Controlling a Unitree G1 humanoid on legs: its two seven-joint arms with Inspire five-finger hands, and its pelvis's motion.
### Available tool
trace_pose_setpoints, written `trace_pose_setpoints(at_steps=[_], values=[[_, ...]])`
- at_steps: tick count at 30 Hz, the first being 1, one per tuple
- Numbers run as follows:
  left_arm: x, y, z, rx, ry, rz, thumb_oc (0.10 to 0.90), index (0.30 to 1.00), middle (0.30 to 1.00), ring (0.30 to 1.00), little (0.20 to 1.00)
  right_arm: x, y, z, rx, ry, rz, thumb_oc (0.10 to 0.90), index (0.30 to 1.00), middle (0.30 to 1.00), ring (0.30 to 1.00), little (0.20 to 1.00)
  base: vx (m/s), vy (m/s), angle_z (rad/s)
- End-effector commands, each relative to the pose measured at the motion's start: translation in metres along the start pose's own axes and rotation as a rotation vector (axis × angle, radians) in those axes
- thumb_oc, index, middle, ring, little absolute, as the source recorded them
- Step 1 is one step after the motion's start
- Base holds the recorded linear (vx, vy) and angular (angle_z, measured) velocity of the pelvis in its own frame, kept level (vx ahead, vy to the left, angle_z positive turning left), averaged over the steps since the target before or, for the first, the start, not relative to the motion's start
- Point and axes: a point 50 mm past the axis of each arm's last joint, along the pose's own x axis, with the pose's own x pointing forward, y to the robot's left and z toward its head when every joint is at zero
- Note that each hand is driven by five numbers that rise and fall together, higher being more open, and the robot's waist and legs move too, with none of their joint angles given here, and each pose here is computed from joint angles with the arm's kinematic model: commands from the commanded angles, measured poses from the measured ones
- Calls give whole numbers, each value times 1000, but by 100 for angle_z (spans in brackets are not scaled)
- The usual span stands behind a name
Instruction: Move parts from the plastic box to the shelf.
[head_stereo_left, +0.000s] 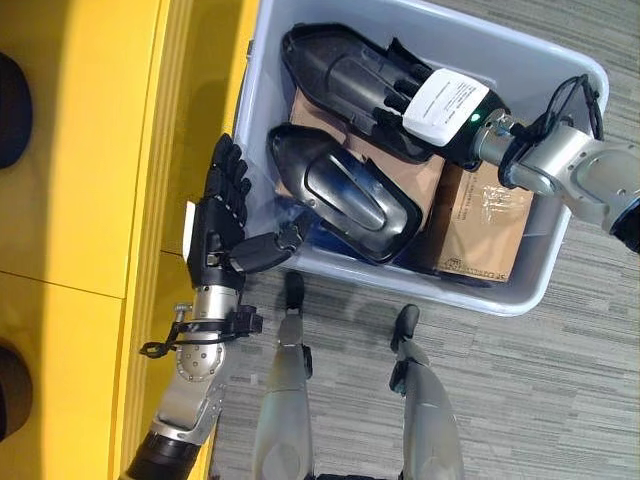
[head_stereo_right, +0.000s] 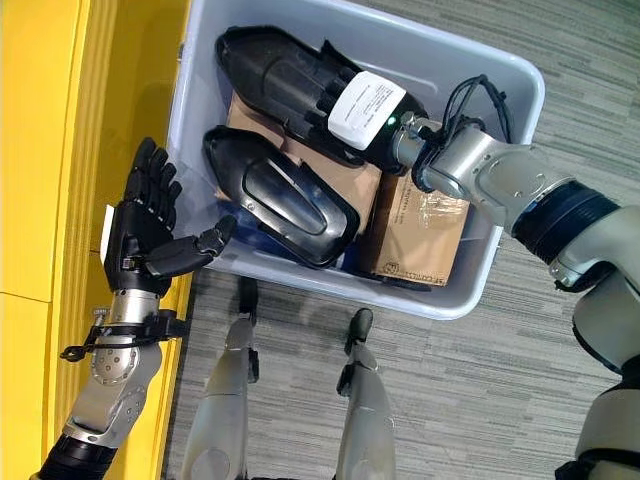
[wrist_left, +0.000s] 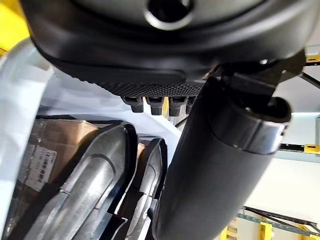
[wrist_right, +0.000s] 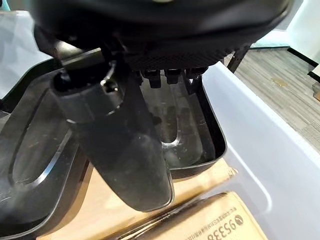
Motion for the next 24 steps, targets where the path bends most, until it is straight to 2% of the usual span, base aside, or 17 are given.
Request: trace_pose_setpoints(at_steps=[1,24], values=[[5,-8,63,-63,-334,-61,900,1000,1000,1000,1000,-15,-61,-59,-148,176,-180,900,1000,1000,1000,1000,4,-3,6],[0,-8,69,-88,-353,-59,900,1000,1000,1000,1000,-21,-68,-80,-159,275,-237,900,1000,1000,1000,1000,4,-5,2]])
